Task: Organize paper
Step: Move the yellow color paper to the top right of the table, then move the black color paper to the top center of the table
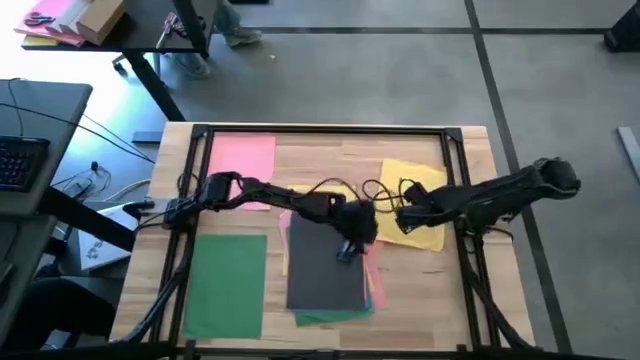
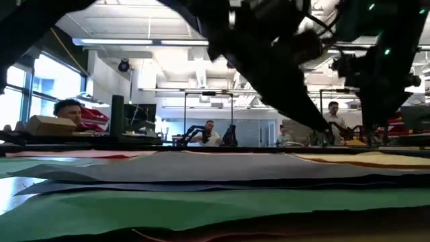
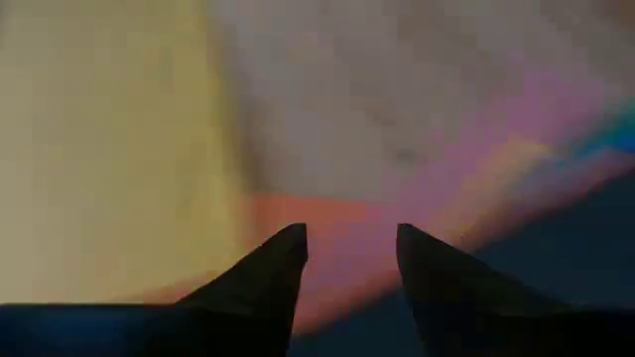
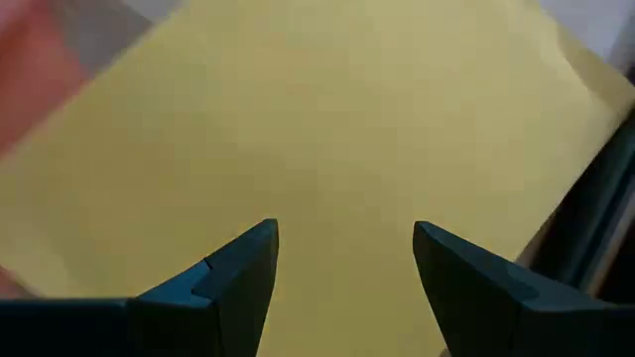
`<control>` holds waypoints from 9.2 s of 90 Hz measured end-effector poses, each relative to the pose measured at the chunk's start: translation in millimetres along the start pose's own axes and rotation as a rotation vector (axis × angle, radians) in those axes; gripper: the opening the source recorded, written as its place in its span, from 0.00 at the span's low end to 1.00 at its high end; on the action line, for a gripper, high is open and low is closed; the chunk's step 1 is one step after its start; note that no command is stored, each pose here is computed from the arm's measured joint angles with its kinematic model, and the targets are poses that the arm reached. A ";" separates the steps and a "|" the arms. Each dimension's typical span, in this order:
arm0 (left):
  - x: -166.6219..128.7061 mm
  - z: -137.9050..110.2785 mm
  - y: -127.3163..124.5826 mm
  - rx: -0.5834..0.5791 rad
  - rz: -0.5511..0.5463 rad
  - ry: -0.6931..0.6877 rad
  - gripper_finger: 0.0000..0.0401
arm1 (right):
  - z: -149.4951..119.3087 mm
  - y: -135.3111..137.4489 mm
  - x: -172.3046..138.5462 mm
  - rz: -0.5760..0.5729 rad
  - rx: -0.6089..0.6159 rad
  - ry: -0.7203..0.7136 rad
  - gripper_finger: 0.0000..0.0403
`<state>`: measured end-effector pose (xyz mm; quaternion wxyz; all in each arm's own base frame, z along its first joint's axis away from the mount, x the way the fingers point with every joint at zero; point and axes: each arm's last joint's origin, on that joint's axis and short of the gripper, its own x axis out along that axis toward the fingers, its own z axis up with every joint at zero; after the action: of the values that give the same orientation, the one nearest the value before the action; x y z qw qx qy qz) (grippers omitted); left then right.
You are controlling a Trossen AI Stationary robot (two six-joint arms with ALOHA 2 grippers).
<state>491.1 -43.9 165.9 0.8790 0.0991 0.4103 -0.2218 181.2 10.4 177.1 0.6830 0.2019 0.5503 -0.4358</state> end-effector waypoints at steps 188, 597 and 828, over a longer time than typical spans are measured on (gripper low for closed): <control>-203.7 -84.0 -130.3 -0.136 0.378 -0.483 0.23 | 28.2 55.3 -39.2 0.083 -0.409 -0.505 0.55; 10.5 -145.8 -132.4 -0.379 0.465 -0.442 0.46 | -93.4 281.0 -64.4 0.190 -1.109 -0.445 0.74; 9.4 -144.8 -131.9 -0.349 0.497 -0.444 0.46 | -93.1 291.8 -63.6 0.262 -1.188 -0.273 0.07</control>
<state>336.2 -111.5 66.6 0.9772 -0.0061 0.2049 0.0552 365.3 261.5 147.5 0.7906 -0.2041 0.5772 0.0100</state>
